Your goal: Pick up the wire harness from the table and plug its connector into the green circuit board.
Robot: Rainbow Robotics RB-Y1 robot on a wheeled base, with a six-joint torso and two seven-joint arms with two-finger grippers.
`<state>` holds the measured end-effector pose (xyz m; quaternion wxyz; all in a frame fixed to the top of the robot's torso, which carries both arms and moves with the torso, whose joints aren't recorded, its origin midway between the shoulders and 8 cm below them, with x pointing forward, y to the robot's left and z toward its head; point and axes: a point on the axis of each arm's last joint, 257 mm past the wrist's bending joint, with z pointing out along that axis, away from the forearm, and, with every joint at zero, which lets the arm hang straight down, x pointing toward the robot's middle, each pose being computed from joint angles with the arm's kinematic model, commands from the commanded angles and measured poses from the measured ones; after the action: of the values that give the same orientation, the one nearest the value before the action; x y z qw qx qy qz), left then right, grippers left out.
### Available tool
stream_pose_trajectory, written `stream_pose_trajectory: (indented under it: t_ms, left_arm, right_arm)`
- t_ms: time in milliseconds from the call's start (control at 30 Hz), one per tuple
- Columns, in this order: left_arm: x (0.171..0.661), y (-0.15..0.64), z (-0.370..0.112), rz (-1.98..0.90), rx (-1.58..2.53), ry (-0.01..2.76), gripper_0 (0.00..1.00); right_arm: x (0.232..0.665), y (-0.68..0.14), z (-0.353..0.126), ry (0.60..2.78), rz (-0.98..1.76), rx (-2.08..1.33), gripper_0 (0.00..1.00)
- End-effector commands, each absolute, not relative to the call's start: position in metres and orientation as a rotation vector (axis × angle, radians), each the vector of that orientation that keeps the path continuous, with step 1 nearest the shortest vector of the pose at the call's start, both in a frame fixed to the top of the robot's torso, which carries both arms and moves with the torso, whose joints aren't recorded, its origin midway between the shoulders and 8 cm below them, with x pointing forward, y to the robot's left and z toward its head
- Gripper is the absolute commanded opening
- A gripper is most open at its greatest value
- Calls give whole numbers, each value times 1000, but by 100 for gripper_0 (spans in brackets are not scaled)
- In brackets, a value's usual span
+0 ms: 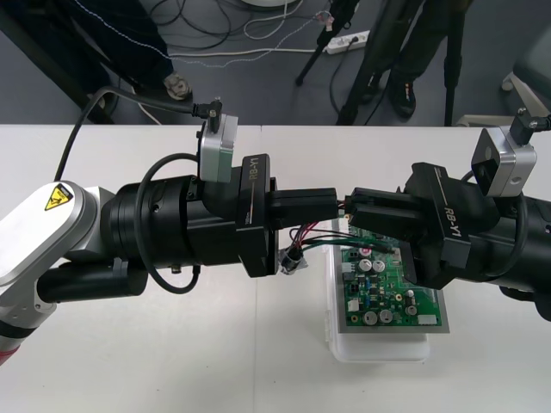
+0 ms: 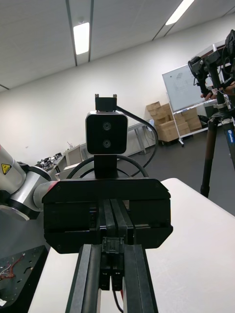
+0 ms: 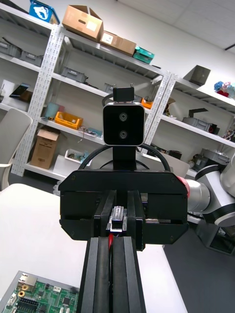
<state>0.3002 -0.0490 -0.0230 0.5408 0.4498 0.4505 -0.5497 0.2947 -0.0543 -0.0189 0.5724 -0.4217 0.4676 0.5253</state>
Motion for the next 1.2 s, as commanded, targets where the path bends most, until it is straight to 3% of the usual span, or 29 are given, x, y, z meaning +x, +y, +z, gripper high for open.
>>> stream_pose_trajectory:
  t_ms: [33, 100, 167, 200, 367, 433, 467, 1200]
  left_arm:
    - [300, -52, 3, -1302, 1030, 1022, 0]
    - [299, -52, 2, -1301, 1033, 1021, 0]
    - [300, -52, 2, -1294, 1035, 1020, 0]
    - [300, -52, 2, -1295, 1036, 1020, 0]
    - [300, -52, 2, -1287, 1041, 1015, 0]
    - [300, -52, 2, -1283, 1043, 1012, 0]
    - [300, -51, 1, -1281, 1044, 1012, 0]
    - [307, -14, -18, -1167, 1108, 1023, 0]
  right_arm:
    - [285, -52, -15, 1061, 1231, -1005, 0]
    - [286, -52, -15, 1063, 1231, -1003, 0]
    - [286, -52, -15, 1061, 1226, -1001, 21]
    - [286, -52, -15, 1061, 1226, -1001, 40]
    - [289, -53, -17, 1068, 1225, -996, 76]
    - [290, -54, -19, 1074, 1226, -995, 95]
    - [290, -55, -19, 1076, 1226, -997, 98]
    - [300, -88, -69, 1196, 1182, -1104, 100]
